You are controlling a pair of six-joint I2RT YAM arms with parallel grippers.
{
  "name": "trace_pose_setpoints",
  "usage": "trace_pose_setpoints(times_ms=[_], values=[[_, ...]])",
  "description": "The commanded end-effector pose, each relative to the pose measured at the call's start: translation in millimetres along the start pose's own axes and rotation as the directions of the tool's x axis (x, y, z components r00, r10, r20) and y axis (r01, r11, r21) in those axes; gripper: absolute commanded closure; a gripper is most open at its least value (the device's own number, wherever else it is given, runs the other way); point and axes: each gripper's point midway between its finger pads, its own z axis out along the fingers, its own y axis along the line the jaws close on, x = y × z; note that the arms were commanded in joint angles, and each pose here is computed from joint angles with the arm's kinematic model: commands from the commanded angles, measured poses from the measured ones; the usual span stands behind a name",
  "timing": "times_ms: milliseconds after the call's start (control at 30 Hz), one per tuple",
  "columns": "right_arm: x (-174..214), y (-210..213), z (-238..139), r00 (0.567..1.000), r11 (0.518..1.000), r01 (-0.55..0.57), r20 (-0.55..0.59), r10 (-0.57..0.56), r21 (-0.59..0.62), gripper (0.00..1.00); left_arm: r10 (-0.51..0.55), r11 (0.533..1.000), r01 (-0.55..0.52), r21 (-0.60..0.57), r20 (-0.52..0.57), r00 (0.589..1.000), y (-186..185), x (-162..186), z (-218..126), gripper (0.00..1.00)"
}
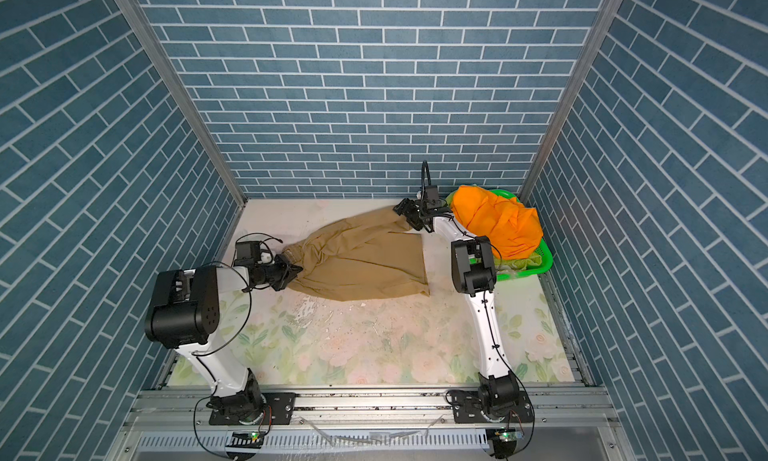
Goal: Fold and stack the shorts
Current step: 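Lift the shorts high with both grippers, stretching waistband and leg apart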
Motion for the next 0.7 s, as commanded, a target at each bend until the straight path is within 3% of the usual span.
trace_pose_setpoints(times_ms=[0,67,267,333,433,567,667], values=[[-5.3,17.6,9.5,0.999,0.998,-0.031,0.018,0.032,-0.063,0.44,-0.018,0.999,0.017,-0.049,-0.008,1.0,12.7,2.0,-0.1,1.0],[-5.9,21.5,10.4,1.0,0.998,-0.022,0.014,0.023,-0.063,0.54,-0.018,0.999,0.017,-0.05,-0.009,1.0,12.7,1.8,0.0,1.0],[-4.1,21.9,-0.6,1.0,0.999,0.031,0.004,-0.031,-0.017,0.57,-0.022,0.998,0.022,-0.051,-0.005,1.0,14.5,0.0,-0.5,1.0],[-3.2,22.3,-4.0,0.999,0.999,0.043,0.003,-0.043,-0.01,0.69,-0.024,0.998,0.024,-0.05,-0.007,1.0,15.5,0.0,0.7,1.0],[-6.0,30.3,-13.6,0.997,0.997,0.071,0.004,-0.071,-0.004,0.79,-0.028,0.999,0.028,-0.039,-0.004,1.0,11.6,-2.4,-0.5,1.0],[-25.0,58.0,-47.8,0.988,0.988,0.155,0.025,-0.155,0.022,1.0,-0.03,1.0,0.029,0.011,0.028,0.999,-11.1,-21.1,-12.7,1.0],[-48.8,87.7,-91.4,0.971,0.974,0.223,0.083,-0.225,0.034,1.0,0.004,0.998,-0.009,0.061,0.078,0.997,-46.1,-48.5,-33.6,1.0]])
